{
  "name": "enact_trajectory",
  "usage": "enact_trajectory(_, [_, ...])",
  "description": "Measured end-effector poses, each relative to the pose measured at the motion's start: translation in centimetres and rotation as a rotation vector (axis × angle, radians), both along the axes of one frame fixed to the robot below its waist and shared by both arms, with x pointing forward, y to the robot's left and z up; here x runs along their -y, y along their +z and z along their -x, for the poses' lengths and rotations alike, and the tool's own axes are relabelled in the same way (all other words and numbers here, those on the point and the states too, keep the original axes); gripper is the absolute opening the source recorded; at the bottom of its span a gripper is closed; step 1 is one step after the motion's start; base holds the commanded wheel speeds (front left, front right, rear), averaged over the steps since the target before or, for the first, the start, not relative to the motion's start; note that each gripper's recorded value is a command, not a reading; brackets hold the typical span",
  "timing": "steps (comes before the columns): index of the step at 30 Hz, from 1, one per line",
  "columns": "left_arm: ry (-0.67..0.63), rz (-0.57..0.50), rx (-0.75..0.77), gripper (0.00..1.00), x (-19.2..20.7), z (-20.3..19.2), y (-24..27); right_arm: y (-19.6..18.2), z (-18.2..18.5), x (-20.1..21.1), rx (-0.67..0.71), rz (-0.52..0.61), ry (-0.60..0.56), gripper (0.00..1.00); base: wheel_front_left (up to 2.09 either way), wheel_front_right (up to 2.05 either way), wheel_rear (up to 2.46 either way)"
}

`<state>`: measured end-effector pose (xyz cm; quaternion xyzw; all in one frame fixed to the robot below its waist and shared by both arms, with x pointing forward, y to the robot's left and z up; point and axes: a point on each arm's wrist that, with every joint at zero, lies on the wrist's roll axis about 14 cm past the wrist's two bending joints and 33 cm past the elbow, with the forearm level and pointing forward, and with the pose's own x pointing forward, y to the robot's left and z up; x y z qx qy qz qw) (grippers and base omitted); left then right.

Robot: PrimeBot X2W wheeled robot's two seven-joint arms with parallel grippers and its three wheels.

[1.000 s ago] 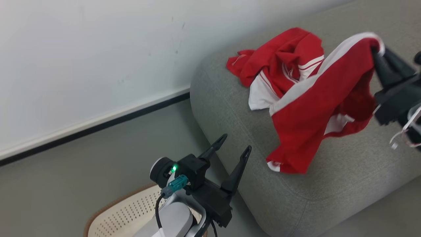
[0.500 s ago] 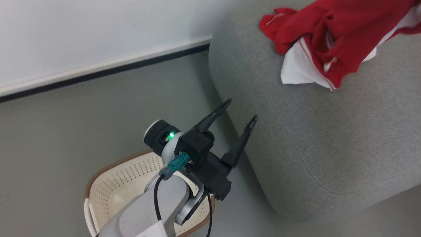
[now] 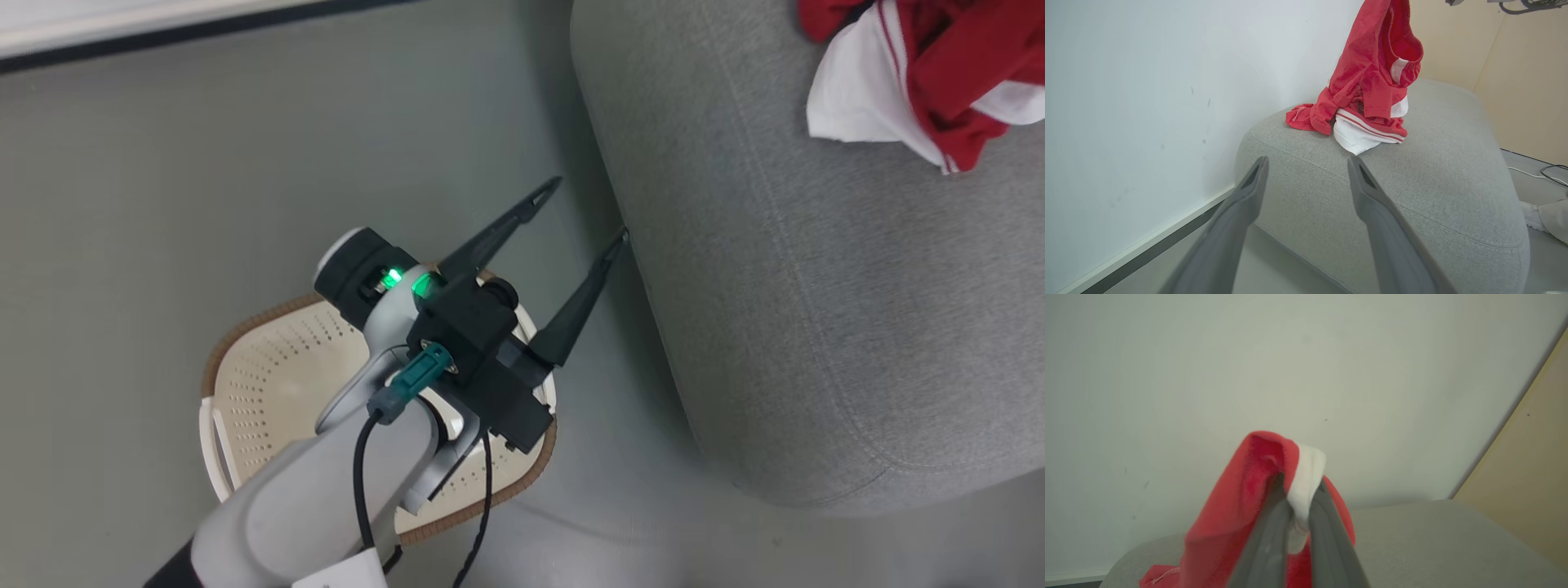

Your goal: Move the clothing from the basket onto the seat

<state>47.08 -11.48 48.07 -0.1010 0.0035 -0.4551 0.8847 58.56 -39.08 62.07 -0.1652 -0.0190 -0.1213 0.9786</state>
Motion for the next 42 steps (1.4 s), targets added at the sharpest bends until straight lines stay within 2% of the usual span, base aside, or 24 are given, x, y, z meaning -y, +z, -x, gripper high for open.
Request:
enact_trajectory(8, [0.014,-0.030,-0.057,1.00,-0.8,-2.0,-4.3,-11.4,-0.7,-0.3,-0.209,-0.051,-0.036,0.00,0.00,0.00,0.00])
enact_trajectory(11, [0.004,-0.029,-0.074,1.00,-0.4,-2.0,-5.2,-13.6,0.0,0.1,-0.252,-0.056,-0.052,0.00,0.00,0.00,0.00])
enact_trajectory(14, [-0.017,-0.019,-0.078,1.00,0.2,-1.8,-5.3,-13.9,0.7,0.9,-0.265,-0.052,-0.068,0.00,0.00,0.00,0.00])
enact_trajectory(17, [-0.022,-0.012,-0.078,1.00,0.5,-1.8,-5.1,-13.8,1.3,1.4,-0.270,-0.049,-0.078,0.45,0.00,0.00,0.00])
enact_trajectory(18, [-0.020,-0.006,-0.079,1.00,0.6,-1.9,-4.9,-13.9,1.4,1.4,-0.272,-0.052,-0.077,0.87,0.00,0.00,0.00])
enact_trajectory(19, [-0.018,-0.007,-0.078,1.00,0.6,-1.9,-4.8,-13.9,1.5,1.2,-0.273,-0.057,-0.074,1.00,0.00,0.00,0.00])
enact_trajectory(30, [0.050,0.006,-0.053,1.00,0.1,-2.9,-2.9,-14.1,3.9,0.1,-0.292,-0.072,-0.040,1.00,0.00,0.00,0.00])
enact_trajectory(35, [0.106,0.003,-0.050,1.00,-0.9,-3.1,-2.1,-15.0,5.9,-0.9,-0.313,-0.096,-0.028,1.00,0.00,0.00,0.00])
enact_trajectory(42, [0.185,-0.003,-0.075,1.00,-3.0,-2.5,-1.3,-14.1,7.8,-3.0,-0.277,-0.121,0.016,1.00,0.00,0.00,0.00])
